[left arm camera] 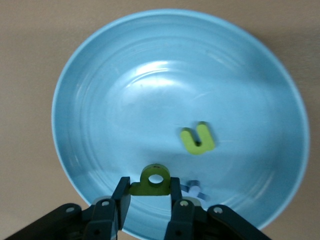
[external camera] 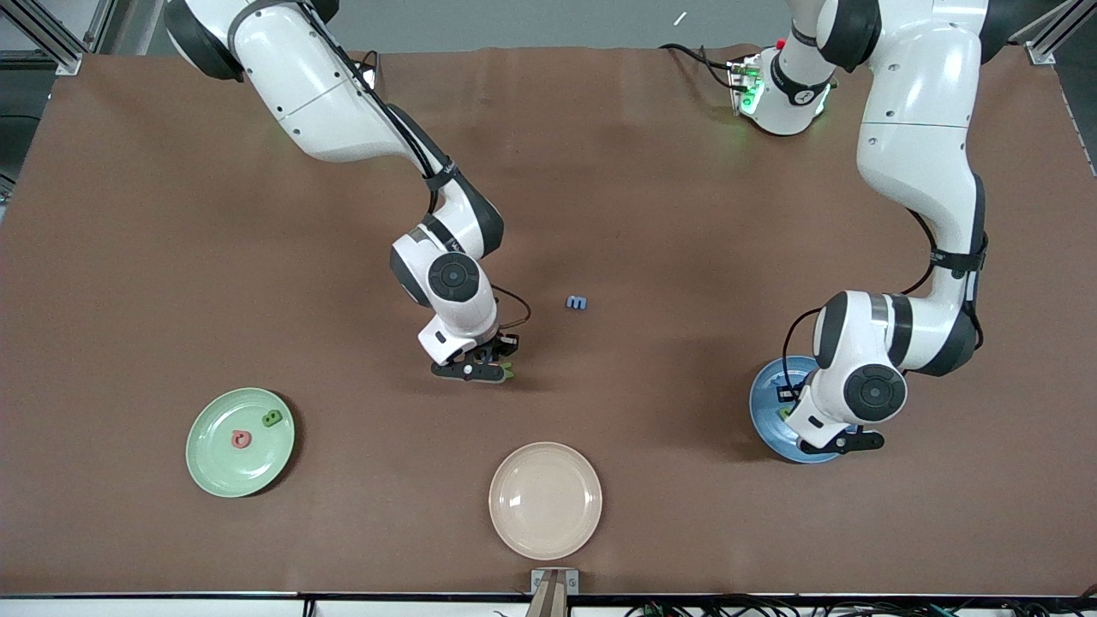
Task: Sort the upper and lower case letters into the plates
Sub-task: 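Release the q on the blue plate while the right gripper drops C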
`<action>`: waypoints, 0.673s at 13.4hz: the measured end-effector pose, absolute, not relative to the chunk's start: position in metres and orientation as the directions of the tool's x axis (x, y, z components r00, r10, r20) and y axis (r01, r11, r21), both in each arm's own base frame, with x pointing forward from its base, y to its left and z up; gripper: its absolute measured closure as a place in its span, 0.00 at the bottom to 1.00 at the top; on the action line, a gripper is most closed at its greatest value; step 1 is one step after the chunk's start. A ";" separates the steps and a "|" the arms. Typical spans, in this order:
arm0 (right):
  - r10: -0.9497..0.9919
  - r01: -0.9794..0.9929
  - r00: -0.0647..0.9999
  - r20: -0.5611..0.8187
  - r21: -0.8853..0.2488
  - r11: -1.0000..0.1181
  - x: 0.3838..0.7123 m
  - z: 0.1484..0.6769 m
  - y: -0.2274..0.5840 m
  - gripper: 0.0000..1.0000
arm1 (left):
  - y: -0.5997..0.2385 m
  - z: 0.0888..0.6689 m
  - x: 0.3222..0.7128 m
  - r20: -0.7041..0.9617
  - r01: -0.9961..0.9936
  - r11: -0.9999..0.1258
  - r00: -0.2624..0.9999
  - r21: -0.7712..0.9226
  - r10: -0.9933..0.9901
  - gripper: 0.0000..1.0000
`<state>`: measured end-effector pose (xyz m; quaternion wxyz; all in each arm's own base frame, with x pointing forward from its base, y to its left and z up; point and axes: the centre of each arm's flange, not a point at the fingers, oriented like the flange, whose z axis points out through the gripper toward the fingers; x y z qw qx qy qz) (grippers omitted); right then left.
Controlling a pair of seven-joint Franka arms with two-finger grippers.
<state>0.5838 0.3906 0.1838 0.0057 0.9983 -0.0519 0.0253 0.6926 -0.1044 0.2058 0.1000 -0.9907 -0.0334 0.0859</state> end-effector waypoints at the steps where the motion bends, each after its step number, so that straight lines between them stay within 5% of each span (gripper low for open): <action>1: -0.113 -0.115 0.992 0.055 0.020 -0.993 0.593 0.188 0.380 0.66 | -0.108 0.207 0.693 -0.155 0.045 -0.979 0.985 -0.200 0.077 0.64; 7: 0.080 0.074 0.993 0.086 0.073 -0.995 0.689 0.242 0.195 0.66 | -0.111 0.206 0.695 -0.132 0.043 -0.980 0.989 -0.193 0.069 0.63; 9: 0.180 0.173 0.980 0.083 0.088 -0.981 0.707 0.249 0.129 0.66 | -0.111 0.207 0.695 -0.128 0.043 -0.981 0.989 -0.192 0.068 0.48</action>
